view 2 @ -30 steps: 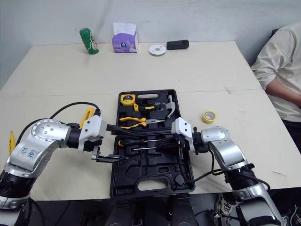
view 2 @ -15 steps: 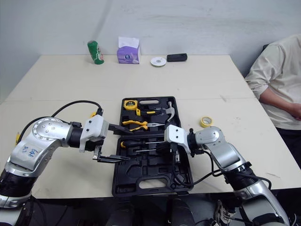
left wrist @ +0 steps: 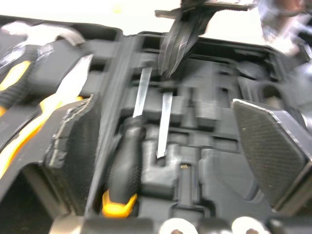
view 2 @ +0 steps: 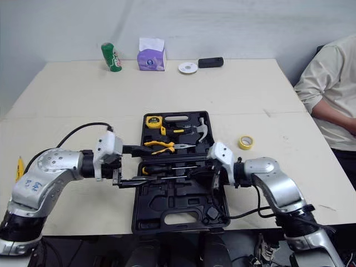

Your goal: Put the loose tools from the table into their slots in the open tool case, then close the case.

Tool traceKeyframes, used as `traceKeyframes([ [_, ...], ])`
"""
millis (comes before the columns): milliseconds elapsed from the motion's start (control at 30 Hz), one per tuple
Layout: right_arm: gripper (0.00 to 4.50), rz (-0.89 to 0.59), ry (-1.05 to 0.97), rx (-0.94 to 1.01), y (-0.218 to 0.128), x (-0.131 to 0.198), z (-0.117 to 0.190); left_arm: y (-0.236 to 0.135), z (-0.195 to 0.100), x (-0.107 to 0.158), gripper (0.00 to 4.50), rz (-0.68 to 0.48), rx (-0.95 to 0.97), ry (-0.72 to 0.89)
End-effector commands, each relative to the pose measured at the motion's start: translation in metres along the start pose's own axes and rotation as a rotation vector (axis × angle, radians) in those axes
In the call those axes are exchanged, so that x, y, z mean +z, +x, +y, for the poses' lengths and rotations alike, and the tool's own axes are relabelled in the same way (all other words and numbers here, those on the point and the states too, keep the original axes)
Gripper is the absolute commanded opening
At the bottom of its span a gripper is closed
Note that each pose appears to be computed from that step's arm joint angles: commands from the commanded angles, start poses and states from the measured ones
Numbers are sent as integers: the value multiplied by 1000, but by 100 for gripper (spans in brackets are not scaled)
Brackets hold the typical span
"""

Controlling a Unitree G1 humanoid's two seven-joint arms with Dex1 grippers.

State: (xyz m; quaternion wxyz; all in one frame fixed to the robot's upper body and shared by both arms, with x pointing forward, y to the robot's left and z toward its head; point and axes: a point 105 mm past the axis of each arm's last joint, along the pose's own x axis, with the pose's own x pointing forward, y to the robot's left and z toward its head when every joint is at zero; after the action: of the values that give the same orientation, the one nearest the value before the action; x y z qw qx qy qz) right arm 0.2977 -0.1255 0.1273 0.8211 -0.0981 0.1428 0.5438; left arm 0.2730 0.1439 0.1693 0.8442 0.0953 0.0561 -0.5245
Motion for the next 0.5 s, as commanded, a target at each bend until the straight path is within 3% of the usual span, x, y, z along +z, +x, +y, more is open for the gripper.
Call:
traceKeyframes([
  [33, 67, -70, 1, -162, -46, 18, -24, -45, 17, 5, 450, -107, 290, -103],
  [67, 97, -77, 8, -210, -58, 18, -31, -59, 19, -2, 450, -109, 358, -133],
  [300, 446, -23, 92, -630, -163, -13, -85, -181, 20, -60, 450, -40, 904, -309],
  [500, 446, 47, 130, -841, -218, -39, -105, -279, -3, -93, 450, 34, 1253, -398],
])
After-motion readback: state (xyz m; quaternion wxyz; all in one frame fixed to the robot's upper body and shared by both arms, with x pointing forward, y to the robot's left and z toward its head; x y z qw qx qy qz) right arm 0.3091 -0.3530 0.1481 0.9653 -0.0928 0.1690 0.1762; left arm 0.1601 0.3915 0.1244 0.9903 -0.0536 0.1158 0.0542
